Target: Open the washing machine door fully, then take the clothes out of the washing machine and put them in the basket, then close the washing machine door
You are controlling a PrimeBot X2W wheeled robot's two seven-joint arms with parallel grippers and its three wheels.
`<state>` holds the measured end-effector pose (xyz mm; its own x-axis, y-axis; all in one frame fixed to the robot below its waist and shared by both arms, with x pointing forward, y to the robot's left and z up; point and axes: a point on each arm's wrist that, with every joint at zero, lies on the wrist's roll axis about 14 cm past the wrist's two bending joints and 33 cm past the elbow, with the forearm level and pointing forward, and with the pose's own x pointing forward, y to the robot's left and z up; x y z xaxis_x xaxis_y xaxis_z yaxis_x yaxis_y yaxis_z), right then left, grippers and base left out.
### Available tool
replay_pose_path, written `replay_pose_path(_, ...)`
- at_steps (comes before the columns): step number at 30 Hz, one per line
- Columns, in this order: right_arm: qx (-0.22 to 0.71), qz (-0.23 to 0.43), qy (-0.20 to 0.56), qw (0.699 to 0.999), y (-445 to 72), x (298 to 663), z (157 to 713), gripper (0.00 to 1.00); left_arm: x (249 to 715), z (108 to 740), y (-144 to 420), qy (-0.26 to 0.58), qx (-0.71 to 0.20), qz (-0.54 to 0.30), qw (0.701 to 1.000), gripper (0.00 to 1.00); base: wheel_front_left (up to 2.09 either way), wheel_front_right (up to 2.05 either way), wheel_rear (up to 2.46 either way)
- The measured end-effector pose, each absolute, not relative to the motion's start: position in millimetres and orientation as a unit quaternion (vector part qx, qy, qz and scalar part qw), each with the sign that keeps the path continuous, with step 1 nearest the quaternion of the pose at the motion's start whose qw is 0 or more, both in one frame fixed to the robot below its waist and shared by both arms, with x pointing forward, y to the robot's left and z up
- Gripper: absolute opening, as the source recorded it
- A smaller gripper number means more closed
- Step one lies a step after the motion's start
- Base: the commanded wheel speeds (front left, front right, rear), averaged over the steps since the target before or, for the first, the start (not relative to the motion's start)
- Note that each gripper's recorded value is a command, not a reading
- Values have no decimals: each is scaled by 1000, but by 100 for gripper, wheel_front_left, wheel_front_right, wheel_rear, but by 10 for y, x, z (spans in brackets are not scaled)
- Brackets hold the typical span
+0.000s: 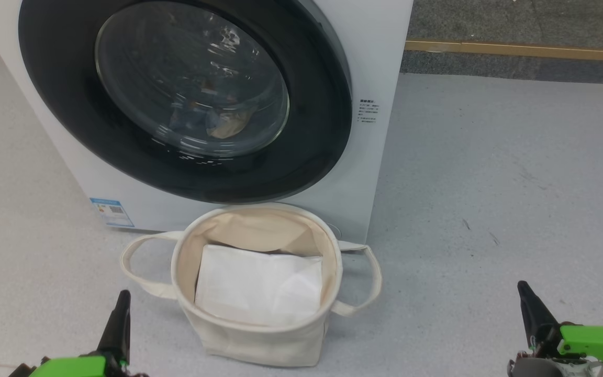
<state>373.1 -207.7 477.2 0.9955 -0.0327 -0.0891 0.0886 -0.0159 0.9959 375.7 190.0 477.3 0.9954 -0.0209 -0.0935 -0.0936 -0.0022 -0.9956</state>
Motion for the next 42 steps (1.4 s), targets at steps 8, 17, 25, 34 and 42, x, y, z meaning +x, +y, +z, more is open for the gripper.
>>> replay_pose_path(8,711,-43,20,701,-2077,3731,4772,0,3757,4773,1900,40,-707,26,705,0,0,0,0)
replay_pose_path(17,711,-43,20,701,-2077,3731,4772,0,3757,4773,1900,40,-707,26,705,0,0,0,0)
replay_pose_path(25,711,-43,20,701,-2077,3731,4772,0,3757,4773,1900,40,-707,26,705,0,0,0,0)
replay_pose_path(34,711,-43,20,701,-2077,3731,4772,0,3757,4773,1900,40,-707,26,705,0,0,0,0)
replay_pose_path(42,713,-61,36,697,-2066,3671,4617,100,3694,4615,1894,58,-708,43,702,100,0,0,0)
